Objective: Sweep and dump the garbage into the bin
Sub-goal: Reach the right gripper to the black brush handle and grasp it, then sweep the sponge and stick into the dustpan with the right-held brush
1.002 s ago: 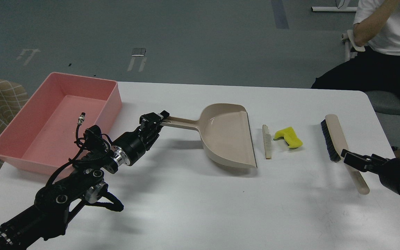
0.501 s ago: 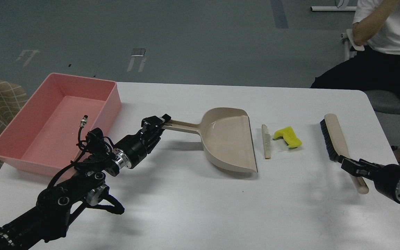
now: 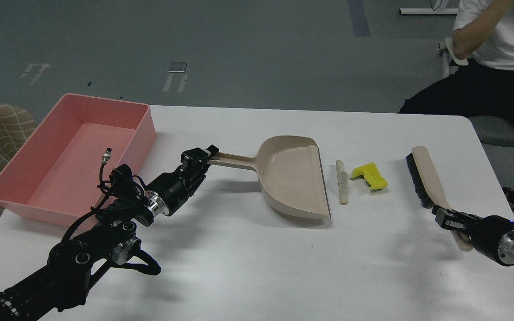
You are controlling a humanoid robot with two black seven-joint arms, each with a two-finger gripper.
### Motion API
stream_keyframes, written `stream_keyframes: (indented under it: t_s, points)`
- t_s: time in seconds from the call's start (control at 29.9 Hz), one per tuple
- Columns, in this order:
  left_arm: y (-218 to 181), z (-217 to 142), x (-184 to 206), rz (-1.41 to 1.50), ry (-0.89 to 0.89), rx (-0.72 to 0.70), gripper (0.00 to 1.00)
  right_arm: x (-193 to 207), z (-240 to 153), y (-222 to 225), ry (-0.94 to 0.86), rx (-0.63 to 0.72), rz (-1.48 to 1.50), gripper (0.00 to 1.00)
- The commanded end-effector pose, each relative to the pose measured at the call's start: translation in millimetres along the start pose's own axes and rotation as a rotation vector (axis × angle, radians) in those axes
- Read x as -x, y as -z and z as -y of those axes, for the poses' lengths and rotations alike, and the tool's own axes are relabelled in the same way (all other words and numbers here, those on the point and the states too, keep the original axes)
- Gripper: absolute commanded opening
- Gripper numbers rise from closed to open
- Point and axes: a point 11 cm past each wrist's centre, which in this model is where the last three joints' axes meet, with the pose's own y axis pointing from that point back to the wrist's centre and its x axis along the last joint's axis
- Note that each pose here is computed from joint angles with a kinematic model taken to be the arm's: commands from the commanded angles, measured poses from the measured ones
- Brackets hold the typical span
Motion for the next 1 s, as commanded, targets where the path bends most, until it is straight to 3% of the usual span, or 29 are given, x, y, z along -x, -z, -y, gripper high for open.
stream_keyframes:
  t_s: [0.0,0.47,0.8,0.97]
  points:
    - [-1.7,0.7,-0.7,0.003,0.0,0.003,0.0,-9.1,1.3,9.0,-0.033,-0.028,0.008,0.01]
    - [2.8,-1.5,0.5,0.007,0.004,-0.013,0.0,21.7,13.0,53.3,0.116,-0.148,0.002,0.01]
    - [6.6,0.1,11.4,0.025,0.016,-0.022,0.0,20.0,48.4,164.4,0.183,-0.349,-0.038,0.0]
    - [1.0,2.4,10.5,0.025,0.018,-0.008,0.0,8.3,49.3,192.4,0.163,-0.403,-0.063,0.01]
